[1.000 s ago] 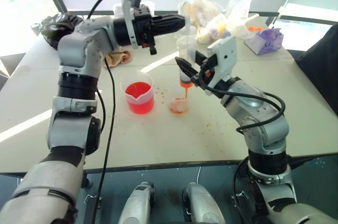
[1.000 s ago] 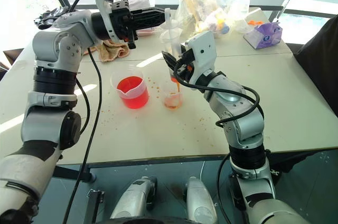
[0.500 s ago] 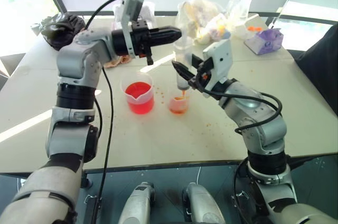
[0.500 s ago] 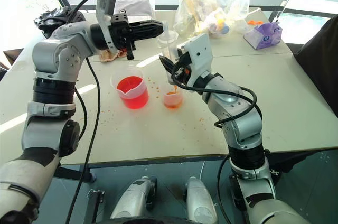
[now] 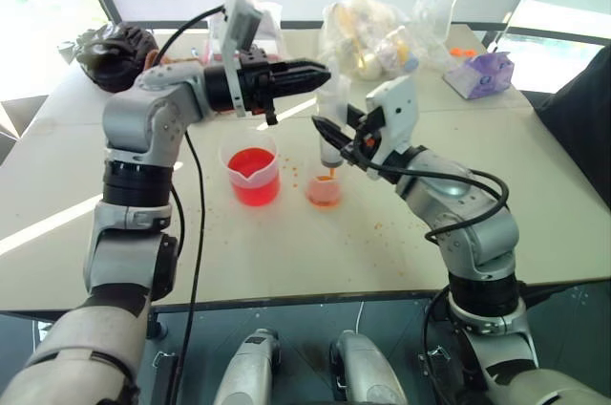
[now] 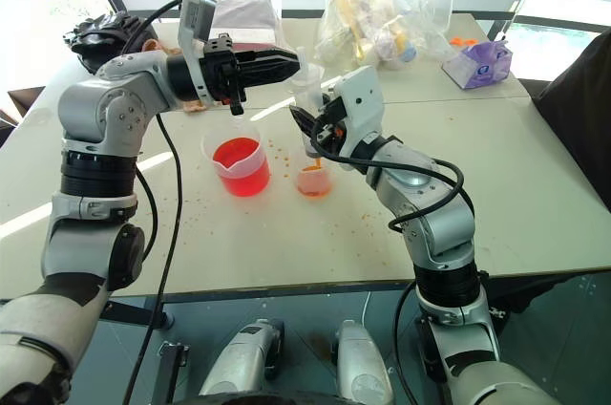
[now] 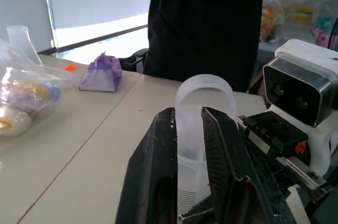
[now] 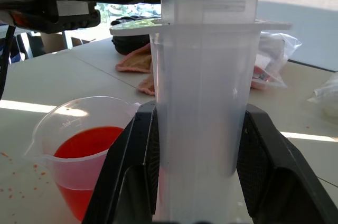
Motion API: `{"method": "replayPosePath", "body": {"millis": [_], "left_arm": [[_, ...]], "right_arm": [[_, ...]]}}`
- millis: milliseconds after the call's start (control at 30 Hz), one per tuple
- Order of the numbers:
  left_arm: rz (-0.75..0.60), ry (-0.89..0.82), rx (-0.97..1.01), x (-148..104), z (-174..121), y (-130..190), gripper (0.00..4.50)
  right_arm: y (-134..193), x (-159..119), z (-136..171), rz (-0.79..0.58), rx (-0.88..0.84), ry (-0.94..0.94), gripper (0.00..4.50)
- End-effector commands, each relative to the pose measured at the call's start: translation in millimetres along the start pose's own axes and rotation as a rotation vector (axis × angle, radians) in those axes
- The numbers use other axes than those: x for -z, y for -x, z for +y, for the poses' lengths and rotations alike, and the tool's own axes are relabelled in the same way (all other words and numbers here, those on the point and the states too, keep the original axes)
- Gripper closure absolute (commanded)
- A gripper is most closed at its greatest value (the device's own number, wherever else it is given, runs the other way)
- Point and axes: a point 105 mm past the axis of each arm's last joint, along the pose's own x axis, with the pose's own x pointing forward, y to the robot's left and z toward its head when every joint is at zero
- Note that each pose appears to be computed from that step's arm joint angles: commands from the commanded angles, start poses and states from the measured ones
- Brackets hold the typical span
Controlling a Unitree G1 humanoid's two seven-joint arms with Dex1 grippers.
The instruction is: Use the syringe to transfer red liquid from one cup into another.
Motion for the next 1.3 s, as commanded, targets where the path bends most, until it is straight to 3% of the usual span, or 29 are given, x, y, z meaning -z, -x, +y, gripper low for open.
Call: {"method": "replayPosePath", "body": {"millis": [33, 267, 367, 500, 633, 767, 933, 1133, 1267, 1300], "left_arm": [[0.006, -0.013, 0.001, -5.3, -4.9, 7.9, 2.82], [-0.04, -0.067, -0.187, -31.1, 9.7, 59.8, 2.82], [-0.018, -0.073, -0.264, -27.8, 6.2, 91.0, 2.82], [0.036, -0.063, -0.232, -11.9, -17.9, 102.8, 2.82], [0.069, -0.052, -0.173, 1.5, -40.4, 98.7, 2.82], [0.07, -0.024, -0.167, 11.6, -48.3, 96.0, 2.82], [0.08, -0.018, -0.188, 23.1, -54.6, 95.9, 2.82], [0.082, -0.012, -0.228, 25.3, -57.0, 99.5, 2.82], [0.088, -0.016, -0.245, 25.6, -59.1, 100.8, 2.82], [0.091, -0.015, -0.248, 26.0, -59.8, 101.2, 2.81]], "right_arm": [[1.5, -48.8, 8.9, -0.177, -0.038, 0.055, 3.11], [0.6, -55.9, 8.0, -0.192, -0.041, 0.048, 3.11], [-2.5, -66.9, -2.6, -0.208, -0.004, 0.005, 3.11], [-9.3, -82.1, -32.1, -0.171, 0.089, -0.105, 3.11], [-20.3, -85.1, -71.5, 0.065, 0.207, -0.199, 3.11], [-16.7, -55.5, -91.4, 0.491, 0.269, -0.221, 3.11], [-4.4, -17.7, -99.5, 0.79, 0.307, -0.241, 3.11], [9.6, 40.9, -97.4, 1.003, 0.327, -0.288, 3.11], [10.2, 66.3, -92.2, 1.058, 0.324, -0.283, 3.11], [10.2, 71.5, -91.7, 1.069, 0.327, -0.284, 2.61]]}}
